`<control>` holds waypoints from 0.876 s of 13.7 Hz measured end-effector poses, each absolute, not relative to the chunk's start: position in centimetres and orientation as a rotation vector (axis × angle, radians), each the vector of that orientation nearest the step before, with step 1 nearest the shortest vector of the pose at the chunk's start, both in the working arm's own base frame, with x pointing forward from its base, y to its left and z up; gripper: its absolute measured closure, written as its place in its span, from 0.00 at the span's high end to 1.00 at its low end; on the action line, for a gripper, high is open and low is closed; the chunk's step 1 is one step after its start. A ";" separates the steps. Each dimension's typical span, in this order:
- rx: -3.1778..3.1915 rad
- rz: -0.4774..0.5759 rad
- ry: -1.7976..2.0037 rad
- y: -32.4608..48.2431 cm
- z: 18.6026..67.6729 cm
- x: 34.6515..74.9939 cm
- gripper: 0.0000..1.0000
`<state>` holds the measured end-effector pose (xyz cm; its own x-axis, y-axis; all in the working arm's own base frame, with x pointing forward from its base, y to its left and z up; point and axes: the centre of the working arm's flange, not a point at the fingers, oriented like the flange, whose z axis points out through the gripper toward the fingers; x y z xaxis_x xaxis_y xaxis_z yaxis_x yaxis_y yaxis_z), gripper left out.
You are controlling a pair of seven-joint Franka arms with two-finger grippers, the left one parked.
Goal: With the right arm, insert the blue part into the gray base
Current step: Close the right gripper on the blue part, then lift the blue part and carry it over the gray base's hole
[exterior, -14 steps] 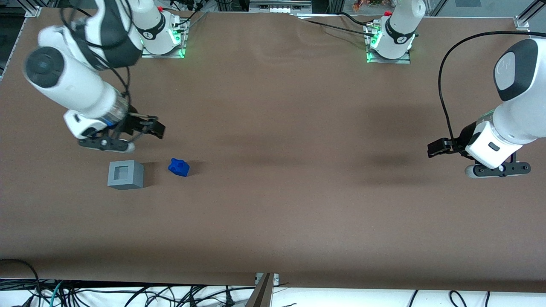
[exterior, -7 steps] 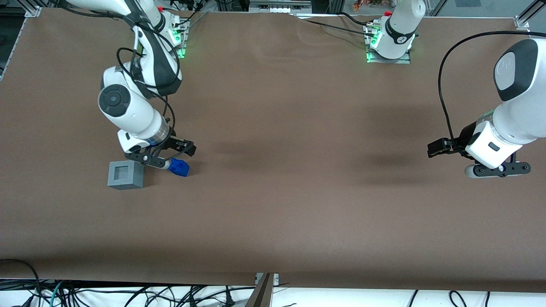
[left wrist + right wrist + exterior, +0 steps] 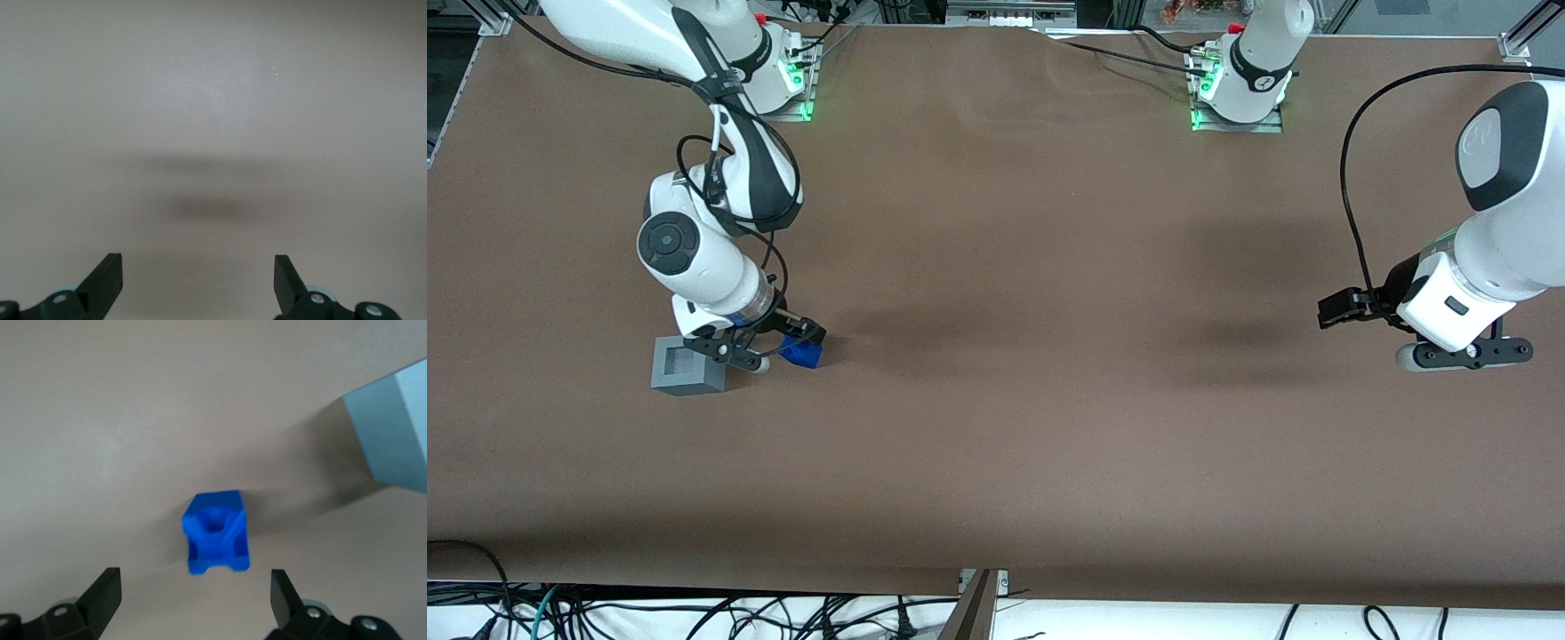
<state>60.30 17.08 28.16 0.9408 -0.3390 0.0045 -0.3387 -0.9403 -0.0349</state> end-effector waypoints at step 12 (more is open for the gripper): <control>-3.065 -0.012 0.543 16.7 23.3 60.7 0.79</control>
<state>60.67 16.66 23.32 0.9391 -0.3437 0.0023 -0.3435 -0.9387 -0.0293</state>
